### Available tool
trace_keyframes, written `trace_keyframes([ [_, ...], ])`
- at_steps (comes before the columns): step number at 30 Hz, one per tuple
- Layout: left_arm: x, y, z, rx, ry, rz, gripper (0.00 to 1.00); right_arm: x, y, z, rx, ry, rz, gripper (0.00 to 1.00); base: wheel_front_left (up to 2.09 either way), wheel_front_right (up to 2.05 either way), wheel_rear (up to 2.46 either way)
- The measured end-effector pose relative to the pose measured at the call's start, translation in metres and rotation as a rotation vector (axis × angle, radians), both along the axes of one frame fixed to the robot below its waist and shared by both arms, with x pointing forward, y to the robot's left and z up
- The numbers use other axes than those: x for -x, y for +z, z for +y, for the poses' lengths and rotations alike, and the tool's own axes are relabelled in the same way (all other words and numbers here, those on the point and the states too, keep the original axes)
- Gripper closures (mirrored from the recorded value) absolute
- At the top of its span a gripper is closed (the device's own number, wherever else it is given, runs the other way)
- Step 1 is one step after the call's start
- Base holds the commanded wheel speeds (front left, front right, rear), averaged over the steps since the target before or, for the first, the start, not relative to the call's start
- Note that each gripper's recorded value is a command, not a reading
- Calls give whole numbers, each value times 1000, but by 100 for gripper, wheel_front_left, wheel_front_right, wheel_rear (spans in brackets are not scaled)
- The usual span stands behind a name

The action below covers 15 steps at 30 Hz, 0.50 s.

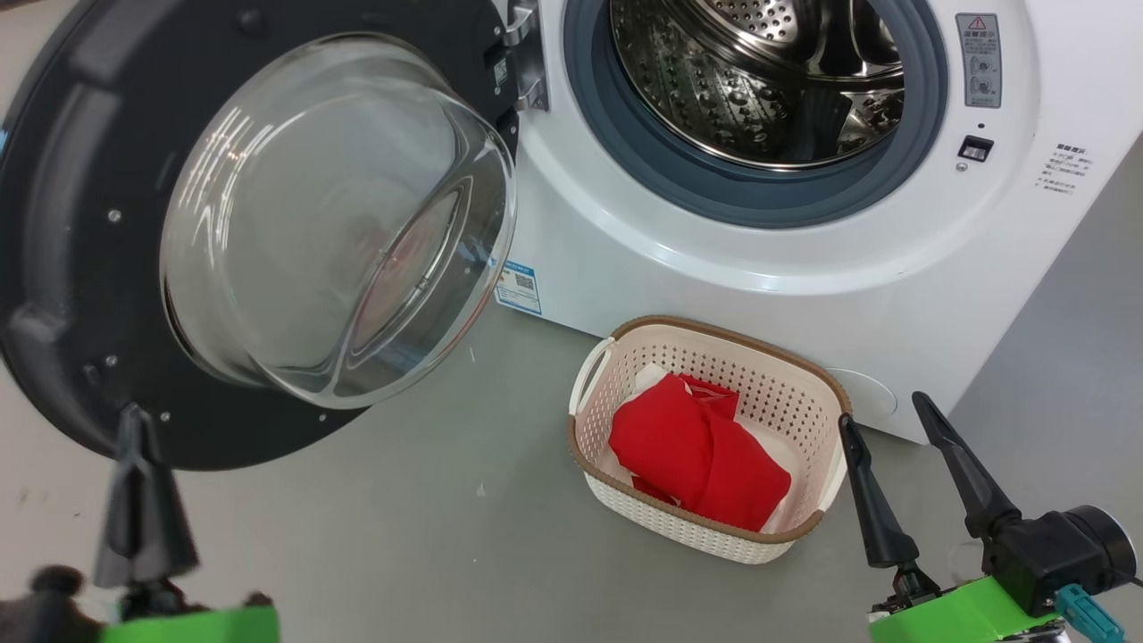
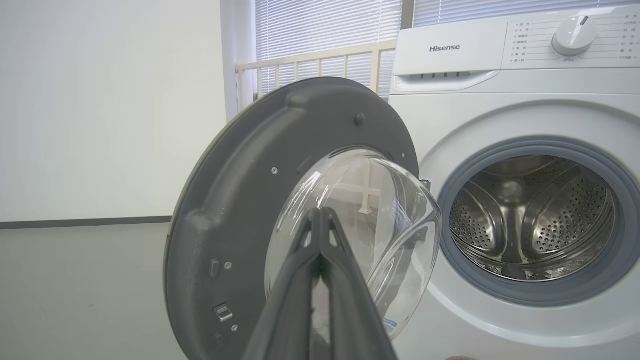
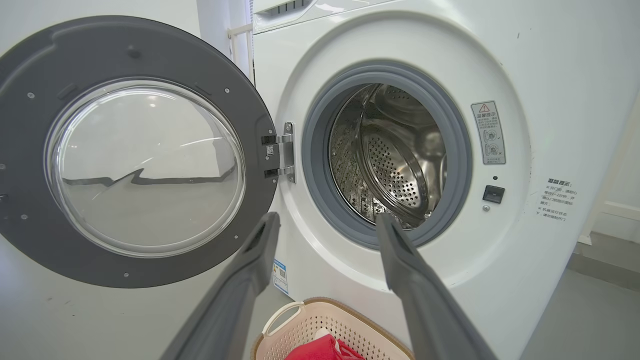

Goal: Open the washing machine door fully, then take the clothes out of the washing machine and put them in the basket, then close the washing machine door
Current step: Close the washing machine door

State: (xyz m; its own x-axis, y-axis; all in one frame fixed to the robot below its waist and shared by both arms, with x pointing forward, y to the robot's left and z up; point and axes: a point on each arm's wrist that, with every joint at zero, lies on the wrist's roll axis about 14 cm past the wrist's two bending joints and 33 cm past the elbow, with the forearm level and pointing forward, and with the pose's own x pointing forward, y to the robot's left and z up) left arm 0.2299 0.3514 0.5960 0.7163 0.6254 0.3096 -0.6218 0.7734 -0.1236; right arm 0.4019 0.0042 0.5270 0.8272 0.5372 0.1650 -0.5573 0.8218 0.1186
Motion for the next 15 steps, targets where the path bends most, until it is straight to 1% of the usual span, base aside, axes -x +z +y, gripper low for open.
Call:
trace_keyframes([
  [4, 2, 33, 21, -11, 45, -117, 100, 0, 1, -2, 2, -7, -1, 0, 0, 0, 0],
  [8, -2, 67, 33, -61, 33, -208, 100, 1, 1, -5, 5, -15, 1, 0, 0, 0, 0],
  [12, -7, 85, 44, -46, 27, -284, 100, 0, 1, -9, 7, -26, 1, 0, 0, 0, 0],
  [15, -9, 94, 60, -27, 43, -325, 100, 0, 1, -11, 9, -30, 4, 0, 0, 0, 0],
])
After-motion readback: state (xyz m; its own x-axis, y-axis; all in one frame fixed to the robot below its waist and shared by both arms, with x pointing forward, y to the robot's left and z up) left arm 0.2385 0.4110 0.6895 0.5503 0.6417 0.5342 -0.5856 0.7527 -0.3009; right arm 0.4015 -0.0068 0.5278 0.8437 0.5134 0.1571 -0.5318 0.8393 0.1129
